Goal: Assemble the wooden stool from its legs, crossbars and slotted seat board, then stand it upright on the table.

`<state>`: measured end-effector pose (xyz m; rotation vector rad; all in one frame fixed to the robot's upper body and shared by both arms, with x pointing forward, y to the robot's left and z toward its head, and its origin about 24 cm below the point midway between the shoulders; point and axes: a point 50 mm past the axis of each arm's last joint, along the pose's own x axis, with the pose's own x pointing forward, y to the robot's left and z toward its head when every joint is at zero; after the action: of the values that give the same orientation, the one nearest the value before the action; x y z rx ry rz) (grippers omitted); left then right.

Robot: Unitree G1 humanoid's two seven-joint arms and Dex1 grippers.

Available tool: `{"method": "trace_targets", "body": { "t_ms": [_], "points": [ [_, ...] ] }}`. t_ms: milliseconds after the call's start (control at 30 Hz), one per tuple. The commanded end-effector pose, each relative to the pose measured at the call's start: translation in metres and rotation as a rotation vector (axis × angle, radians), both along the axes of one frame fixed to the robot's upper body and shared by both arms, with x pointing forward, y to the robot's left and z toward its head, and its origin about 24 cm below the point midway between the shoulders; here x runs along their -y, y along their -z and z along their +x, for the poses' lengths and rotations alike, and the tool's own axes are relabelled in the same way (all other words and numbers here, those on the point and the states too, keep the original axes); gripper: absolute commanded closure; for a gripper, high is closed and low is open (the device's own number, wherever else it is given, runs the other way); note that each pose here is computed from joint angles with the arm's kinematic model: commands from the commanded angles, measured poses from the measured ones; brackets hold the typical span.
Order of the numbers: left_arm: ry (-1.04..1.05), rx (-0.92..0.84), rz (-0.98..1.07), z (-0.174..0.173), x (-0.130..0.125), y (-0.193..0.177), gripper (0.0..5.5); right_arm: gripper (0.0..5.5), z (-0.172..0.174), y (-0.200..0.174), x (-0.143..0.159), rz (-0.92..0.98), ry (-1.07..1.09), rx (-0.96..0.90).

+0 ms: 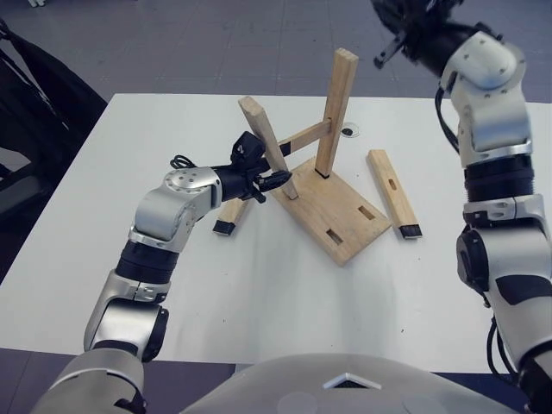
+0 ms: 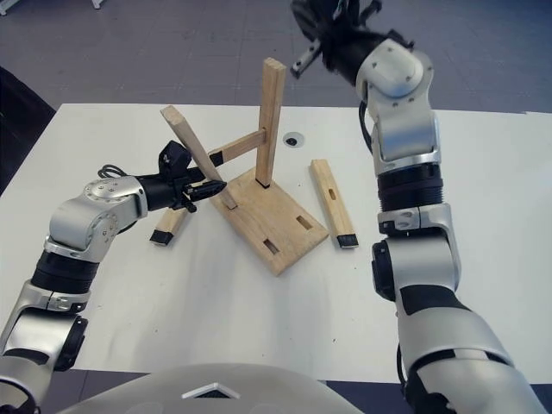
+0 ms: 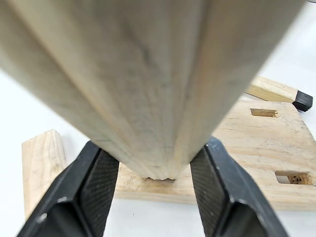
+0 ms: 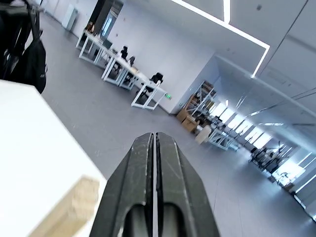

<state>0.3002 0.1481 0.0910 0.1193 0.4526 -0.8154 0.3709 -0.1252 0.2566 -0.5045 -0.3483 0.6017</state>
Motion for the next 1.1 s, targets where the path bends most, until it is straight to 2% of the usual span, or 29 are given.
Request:
{"method": "trace_targets", "body": {
  "t_ms": [33,167,300,467,633,700,800,900,1000,1100],
  "points": [
    [-0.094,-0.324,0.235,-0.032,-0.021,0.073,3.44,5.4,-0.034,-0.017,-0.043,0.073,-0.231,-0.003],
    [-0.096,-0.327,0.235,-0.032,-0.021,0.073,3.44,5.4,-0.048,0.004,-0.083,0.026,-0.419,-0.135],
    [-0.091,-0.322,0.23,-0.031,-0.019,0.071,3.44,5.4,-0.035,0.022,-0.099,0.002,-0.413,-0.221],
    [-0.098,-0.321,0.224,-0.032,-0.019,0.072,3.44,5.4,-0.02,0.055,-0.088,-0.11,-0.335,-0.297],
    [-0.105,-0.324,0.217,-0.032,-0.018,0.073,3.44,5.4,-0.029,0.143,-0.057,-0.408,-0.373,-0.621],
    [-0.107,-0.324,0.216,-0.032,-0.018,0.073,3.44,5.4,-0.025,0.156,-0.046,-0.419,-0.32,-0.701],
    [-0.121,-0.328,0.214,-0.032,-0.02,0.073,3.44,5.4,-0.013,0.139,-0.042,-0.332,-0.274,-0.683],
    [-0.122,-0.325,0.212,-0.031,-0.019,0.073,3.44,5.4,-0.014,0.098,-0.044,-0.151,-0.32,-0.574],
    [-0.126,-0.326,0.21,-0.031,-0.02,0.074,3.44,5.4,-0.026,0.029,-0.039,0.058,-0.384,-0.4],
    [-0.133,-0.332,0.213,-0.033,-0.022,0.076,3.44,5.4,-0.032,-0.039,-0.023,0.232,-0.362,-0.211]
  ]
}}
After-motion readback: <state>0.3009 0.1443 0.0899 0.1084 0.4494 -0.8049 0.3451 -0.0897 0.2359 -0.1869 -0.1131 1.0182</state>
